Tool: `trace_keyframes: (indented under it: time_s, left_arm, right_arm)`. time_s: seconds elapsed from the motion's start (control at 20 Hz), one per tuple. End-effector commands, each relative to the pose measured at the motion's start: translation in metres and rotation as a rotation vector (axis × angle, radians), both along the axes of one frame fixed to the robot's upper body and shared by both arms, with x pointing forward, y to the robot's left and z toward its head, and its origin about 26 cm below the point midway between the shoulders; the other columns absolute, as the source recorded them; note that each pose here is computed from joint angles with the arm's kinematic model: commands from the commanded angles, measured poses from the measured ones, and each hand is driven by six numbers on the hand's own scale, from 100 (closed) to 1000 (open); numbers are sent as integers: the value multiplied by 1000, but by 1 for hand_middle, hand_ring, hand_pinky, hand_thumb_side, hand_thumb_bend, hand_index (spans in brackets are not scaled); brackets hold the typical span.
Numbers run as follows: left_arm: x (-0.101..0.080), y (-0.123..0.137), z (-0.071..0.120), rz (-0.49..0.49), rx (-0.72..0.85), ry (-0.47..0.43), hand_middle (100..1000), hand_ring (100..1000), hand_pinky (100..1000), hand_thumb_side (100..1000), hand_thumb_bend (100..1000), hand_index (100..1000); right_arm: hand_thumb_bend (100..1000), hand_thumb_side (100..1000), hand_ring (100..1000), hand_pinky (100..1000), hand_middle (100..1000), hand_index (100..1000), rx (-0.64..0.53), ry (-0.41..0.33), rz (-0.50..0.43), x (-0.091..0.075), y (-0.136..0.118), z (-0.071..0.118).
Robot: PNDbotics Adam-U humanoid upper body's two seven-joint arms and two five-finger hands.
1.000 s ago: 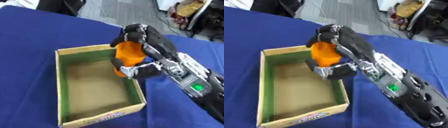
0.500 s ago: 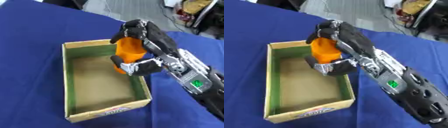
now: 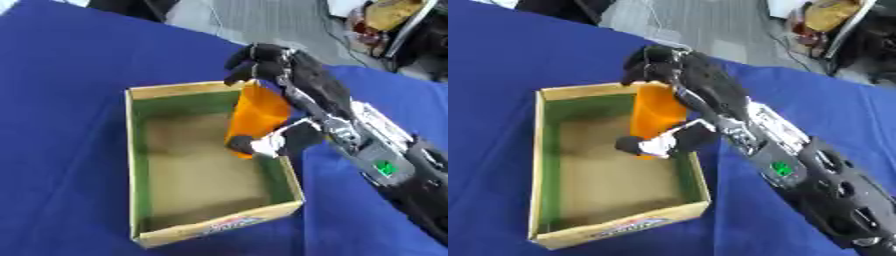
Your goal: Pick up objects on the table and place them in the box.
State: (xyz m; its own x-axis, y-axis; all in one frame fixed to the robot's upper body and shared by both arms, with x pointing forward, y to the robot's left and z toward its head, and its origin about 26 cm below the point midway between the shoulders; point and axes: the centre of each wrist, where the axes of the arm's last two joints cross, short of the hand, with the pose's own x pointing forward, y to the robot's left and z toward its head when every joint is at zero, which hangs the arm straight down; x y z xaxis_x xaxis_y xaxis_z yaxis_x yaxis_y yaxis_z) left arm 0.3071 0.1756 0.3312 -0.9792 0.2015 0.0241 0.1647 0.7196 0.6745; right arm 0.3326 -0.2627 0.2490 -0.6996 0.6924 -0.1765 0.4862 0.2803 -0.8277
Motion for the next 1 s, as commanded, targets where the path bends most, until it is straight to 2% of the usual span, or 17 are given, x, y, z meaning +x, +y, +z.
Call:
trace_keyframes:
  time_s: [0.05, 0.3, 0.45, 0.55, 0.75, 0.85, 0.9, 0.95, 1.0]
  left_arm:
    - [-5, -2, 7, -5, 6, -37, 891, 876, 999, 874, 166, 806]
    - [-5, -2, 7, -3, 6, -38, 891, 876, 999, 874, 166, 806]
    - [-4, 0, 6, 4, 10, -36, 891, 876, 999, 875, 165, 806]
    - [-4, 3, 5, 18, 14, -35, 890, 875, 999, 874, 164, 806]
    - [-1, 15, -2, 66, 16, -30, 885, 872, 999, 874, 159, 805]
    - [0, 23, -8, 98, 19, -22, 885, 871, 998, 875, 157, 804]
    - [1, 29, -11, 127, 21, -14, 885, 871, 998, 876, 155, 804]
    - [1, 34, -14, 147, 22, -9, 884, 870, 998, 875, 154, 804]
    - [2, 41, -18, 177, 25, -3, 883, 870, 999, 875, 151, 804]
  right_arm:
    - [660, 1000, 805, 762, 870, 867, -6, -26, -20, 4, -8, 4]
    - [638, 1000, 817, 771, 884, 878, -10, -11, -28, 9, -11, -2]
    - [623, 1000, 801, 747, 880, 872, 8, -10, -31, 8, -13, -3]
    - [597, 1000, 789, 732, 866, 858, 39, -16, -17, 1, -14, -5]
    - [560, 1000, 775, 709, 853, 836, 112, -7, 3, -28, -20, -12]
    - [545, 1000, 762, 690, 834, 833, 115, 31, 7, -38, -26, -22]
    - [528, 1000, 755, 670, 824, 809, 122, 64, 2, -43, -31, -34]
    - [581, 1000, 746, 652, 809, 811, 133, 84, -3, -46, -36, -41]
    - [526, 1000, 744, 647, 799, 792, 157, 114, -13, -50, -40, -54]
